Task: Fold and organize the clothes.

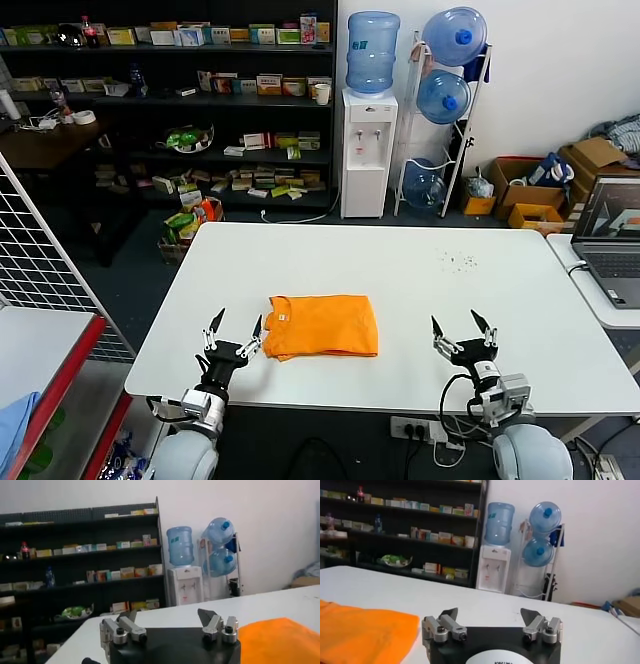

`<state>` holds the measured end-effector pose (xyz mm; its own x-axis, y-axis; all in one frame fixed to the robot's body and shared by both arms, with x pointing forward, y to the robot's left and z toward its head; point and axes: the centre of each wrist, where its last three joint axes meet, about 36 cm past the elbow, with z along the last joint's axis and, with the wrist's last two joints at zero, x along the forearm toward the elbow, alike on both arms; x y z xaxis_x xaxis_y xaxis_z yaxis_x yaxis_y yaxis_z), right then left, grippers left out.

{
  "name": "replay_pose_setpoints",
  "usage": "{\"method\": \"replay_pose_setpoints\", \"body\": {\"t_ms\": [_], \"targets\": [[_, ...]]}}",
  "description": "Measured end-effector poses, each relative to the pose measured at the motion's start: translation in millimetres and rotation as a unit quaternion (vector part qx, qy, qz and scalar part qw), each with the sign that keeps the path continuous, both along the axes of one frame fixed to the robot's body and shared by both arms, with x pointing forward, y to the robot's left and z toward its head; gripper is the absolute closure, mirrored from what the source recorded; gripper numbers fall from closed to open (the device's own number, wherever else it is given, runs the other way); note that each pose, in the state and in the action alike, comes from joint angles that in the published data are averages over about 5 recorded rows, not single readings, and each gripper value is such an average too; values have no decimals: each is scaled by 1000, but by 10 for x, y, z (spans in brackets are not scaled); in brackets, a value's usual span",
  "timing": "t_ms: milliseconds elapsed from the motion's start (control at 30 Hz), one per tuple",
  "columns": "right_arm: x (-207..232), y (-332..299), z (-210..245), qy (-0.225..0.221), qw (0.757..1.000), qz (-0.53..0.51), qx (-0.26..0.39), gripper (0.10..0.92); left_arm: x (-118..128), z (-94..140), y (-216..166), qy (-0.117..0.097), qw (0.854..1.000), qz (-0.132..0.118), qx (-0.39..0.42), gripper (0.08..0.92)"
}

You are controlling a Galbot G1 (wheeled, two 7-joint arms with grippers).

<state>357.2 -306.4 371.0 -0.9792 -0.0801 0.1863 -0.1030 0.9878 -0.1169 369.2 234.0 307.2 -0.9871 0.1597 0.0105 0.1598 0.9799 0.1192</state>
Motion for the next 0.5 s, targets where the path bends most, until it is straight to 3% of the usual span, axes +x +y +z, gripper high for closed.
{"method": "replay_pose_setpoints", "body": {"t_ms": [500], "targets": [[-91,-42,-14,2,1000,-8,-5,200,-2,54,239,-10,999,3,46,177]]}}
